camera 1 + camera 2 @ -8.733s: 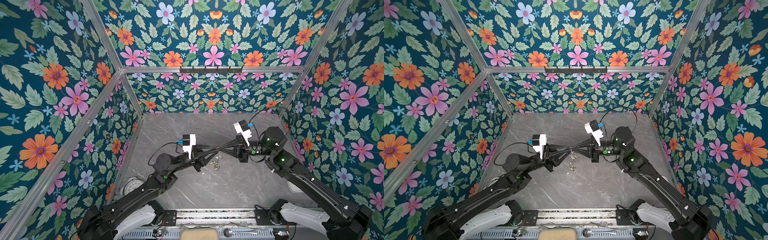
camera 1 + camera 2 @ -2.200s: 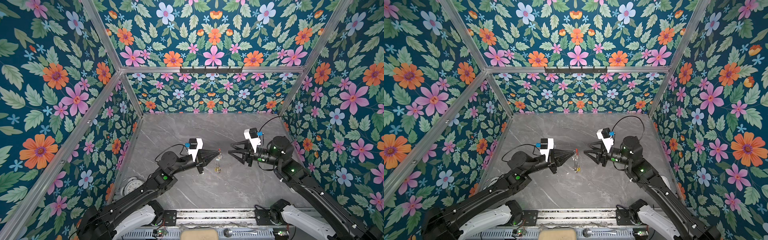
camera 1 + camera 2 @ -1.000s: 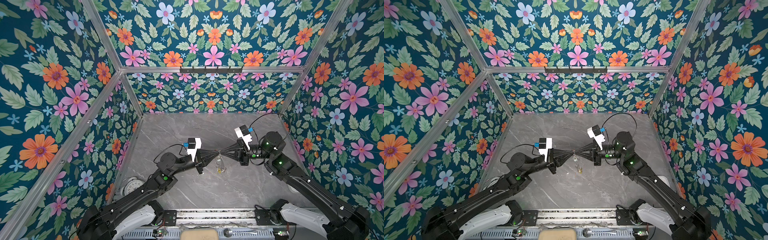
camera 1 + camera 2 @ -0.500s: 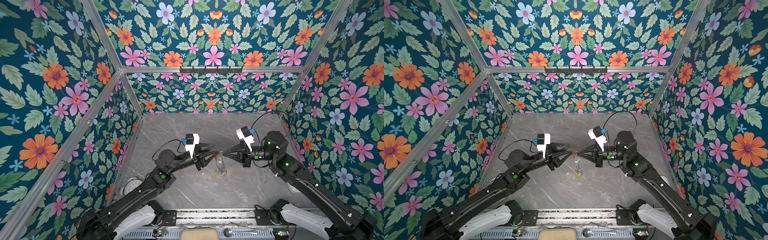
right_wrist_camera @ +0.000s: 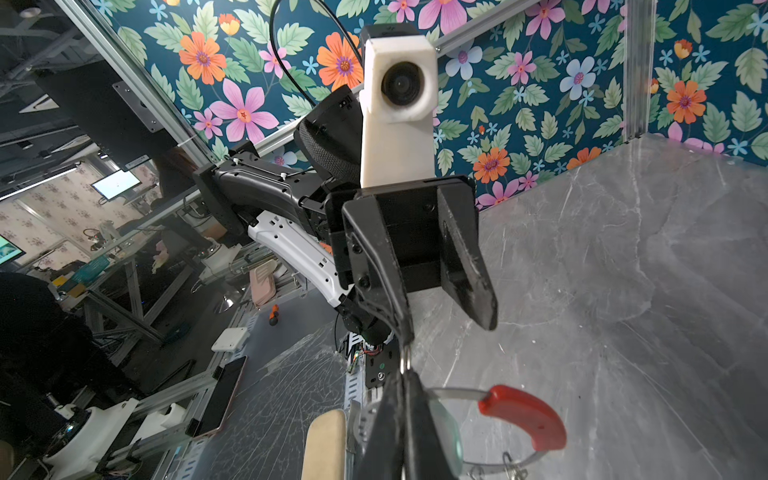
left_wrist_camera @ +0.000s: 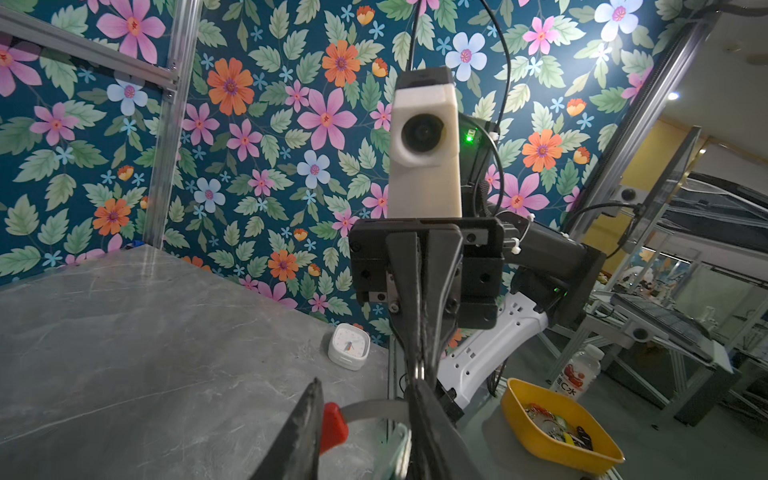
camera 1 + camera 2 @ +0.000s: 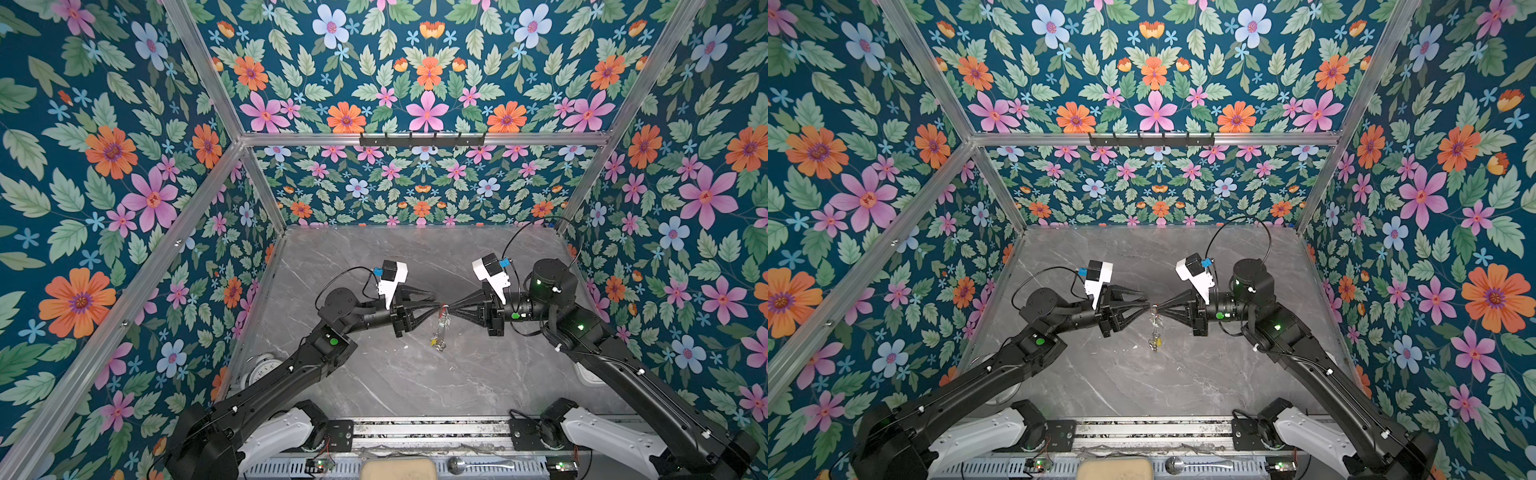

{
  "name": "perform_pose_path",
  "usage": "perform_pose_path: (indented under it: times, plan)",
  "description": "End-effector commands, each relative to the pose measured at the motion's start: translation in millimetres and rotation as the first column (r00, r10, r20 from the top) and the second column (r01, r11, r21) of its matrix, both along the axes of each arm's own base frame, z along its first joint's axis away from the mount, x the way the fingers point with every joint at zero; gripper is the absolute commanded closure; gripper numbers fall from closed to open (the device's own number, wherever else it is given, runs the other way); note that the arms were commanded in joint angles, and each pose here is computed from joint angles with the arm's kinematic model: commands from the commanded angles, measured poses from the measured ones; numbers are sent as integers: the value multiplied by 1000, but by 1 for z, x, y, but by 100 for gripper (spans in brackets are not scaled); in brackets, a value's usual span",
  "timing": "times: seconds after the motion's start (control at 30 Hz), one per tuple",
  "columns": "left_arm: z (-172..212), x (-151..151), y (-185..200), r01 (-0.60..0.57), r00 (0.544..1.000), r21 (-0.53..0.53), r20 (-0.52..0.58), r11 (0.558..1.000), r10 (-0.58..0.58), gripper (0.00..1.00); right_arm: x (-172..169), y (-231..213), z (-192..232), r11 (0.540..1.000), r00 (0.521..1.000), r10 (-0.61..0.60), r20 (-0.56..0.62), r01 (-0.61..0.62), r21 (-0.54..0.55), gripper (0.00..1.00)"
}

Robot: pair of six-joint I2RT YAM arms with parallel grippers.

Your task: Remove the keys from the keyring

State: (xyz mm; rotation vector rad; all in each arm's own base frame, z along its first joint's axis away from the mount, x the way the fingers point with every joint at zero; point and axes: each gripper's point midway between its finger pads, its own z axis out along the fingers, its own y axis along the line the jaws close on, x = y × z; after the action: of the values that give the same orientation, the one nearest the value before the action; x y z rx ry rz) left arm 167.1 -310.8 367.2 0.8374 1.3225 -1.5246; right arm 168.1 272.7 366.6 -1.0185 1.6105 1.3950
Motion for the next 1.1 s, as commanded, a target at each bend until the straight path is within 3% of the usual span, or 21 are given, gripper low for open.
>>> perform_pose_path:
  times: [0.0, 0.23, 0.53, 1.07]
  plan:
    - [9, -17, 0, 99, 995, -23, 31, 995, -98, 65, 1, 0, 3, 1000, 999, 0, 41, 0, -7, 100]
    - [9, -24, -5, 176, 984, -16, 15, 984, -176, 72, 3, -1, 2, 999, 998, -8, 55, 11, -39, 100]
    - [9, -22, -2, 174, 985, -5, -4, 985, -174, 65, 2, -4, 0, 997, 998, -19, 66, 24, -77, 100]
    - [7, -20, -9, 208, 978, 53, -34, 977, -206, 86, -3, -3, 3, 993, 997, 30, 65, -22, -117, 100]
